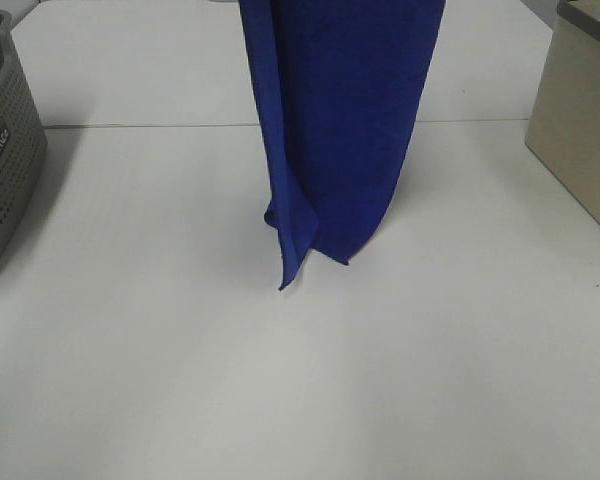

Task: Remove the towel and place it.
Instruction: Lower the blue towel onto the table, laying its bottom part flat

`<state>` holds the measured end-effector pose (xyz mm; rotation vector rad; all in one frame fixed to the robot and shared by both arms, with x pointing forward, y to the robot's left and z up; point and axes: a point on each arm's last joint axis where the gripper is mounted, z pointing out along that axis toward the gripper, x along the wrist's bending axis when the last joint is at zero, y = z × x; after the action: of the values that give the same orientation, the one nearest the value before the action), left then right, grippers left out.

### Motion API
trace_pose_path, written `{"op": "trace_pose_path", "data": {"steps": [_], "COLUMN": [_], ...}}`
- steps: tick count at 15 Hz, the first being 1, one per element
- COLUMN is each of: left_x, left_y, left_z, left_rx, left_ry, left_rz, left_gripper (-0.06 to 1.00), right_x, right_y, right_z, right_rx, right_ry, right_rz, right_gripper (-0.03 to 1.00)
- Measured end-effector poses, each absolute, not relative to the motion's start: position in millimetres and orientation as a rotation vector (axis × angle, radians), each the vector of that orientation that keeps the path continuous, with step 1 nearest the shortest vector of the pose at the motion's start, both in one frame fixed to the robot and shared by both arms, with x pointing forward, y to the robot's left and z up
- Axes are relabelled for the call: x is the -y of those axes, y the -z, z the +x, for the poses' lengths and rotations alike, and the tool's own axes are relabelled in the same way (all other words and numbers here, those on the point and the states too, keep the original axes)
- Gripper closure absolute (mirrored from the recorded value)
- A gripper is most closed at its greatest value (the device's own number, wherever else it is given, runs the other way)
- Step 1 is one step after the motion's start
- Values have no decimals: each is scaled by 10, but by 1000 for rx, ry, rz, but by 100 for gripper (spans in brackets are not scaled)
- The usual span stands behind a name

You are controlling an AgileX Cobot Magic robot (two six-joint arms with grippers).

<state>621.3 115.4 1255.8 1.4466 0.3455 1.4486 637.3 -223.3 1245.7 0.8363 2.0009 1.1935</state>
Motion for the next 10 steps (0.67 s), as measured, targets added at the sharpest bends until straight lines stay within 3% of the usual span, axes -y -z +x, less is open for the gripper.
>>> {"op": "trace_pose_path", "data": {"steps": [10], "left_x": [-1461], "left_y": [-12268], "left_z": [6866], "left_rx": [-328], "left_ry": [-1536], "left_rz": [1179], "left_gripper": [94], "right_x": [2157], "right_y": [-12454], "right_z": [6812], "right_rx": [-1612], "right_ry": [-1490], "right_rz": [678], "right_gripper": [95]}}
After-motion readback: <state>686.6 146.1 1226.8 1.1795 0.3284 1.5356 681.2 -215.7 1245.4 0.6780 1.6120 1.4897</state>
